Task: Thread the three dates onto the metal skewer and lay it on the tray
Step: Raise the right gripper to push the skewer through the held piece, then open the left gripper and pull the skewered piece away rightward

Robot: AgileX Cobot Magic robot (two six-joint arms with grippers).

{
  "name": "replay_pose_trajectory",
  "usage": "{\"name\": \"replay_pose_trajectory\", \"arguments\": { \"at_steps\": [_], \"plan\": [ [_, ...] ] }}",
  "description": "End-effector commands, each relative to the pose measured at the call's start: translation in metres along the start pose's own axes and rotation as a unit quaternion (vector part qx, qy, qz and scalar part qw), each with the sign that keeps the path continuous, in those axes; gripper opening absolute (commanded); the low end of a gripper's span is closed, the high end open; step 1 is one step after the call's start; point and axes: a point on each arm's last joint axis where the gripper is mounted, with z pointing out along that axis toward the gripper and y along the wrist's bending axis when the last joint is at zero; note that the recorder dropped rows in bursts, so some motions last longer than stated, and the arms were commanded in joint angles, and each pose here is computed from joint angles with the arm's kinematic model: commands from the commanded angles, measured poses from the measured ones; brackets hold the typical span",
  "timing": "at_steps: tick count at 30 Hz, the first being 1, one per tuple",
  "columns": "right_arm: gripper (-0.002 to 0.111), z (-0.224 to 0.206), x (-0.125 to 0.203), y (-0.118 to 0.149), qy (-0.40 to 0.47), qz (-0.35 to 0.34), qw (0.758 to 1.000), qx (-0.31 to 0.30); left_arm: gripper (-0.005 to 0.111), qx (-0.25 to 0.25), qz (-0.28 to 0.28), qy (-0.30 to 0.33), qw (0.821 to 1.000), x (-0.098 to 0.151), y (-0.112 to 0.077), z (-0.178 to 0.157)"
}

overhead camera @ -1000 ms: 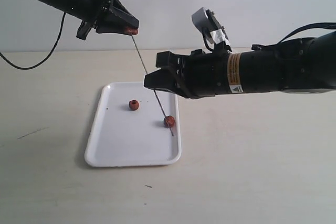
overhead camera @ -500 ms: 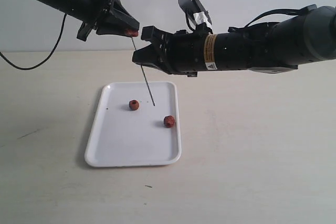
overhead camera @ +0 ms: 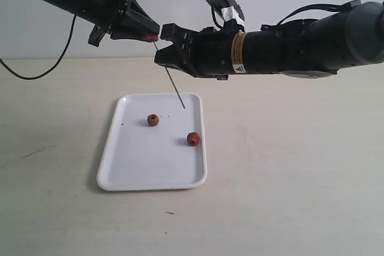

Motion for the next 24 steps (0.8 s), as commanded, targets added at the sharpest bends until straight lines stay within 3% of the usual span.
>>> {"name": "replay_pose_trajectory", "arguments": {
  "at_steps": [1, 6, 16, 20, 24],
  "plan": [
    [0.000, -0.0006, -0.0046, -0.0041, -0.014, 0.004, 1.000, 0.017, 0.022, 0.005, 0.008, 0.005, 1.000, 0.0017, -0.0059, 0.0001],
    [0.000, -0.0006, -0.0046, -0.0041, -0.014, 0.005, 1.000, 0.017, 0.024, 0.008, 0.010, 0.004, 1.000, 0.0015, -0.0064, 0.0000],
    [0.000, -0.0006, -0.0037, -0.0040, -0.009, -0.001, 1.000, 0.017, 0.055, 0.013, 0.035, 0.002, 0.999, 0.0013, -0.0073, 0.0000],
    [0.000, -0.0007, -0.0012, -0.0060, 0.005, -0.012, 1.000, 0.028, 0.056, 0.018, 0.044, 0.000, 0.999, 0.0010, -0.0082, 0.0000],
    [0.000, -0.0046, -0.0016, -0.0130, 0.015, -0.017, 0.996, 0.083, 0.055, -0.009, 0.072, 0.008, 0.997, 0.0022, -0.0043, -0.0018]
  ]
}}
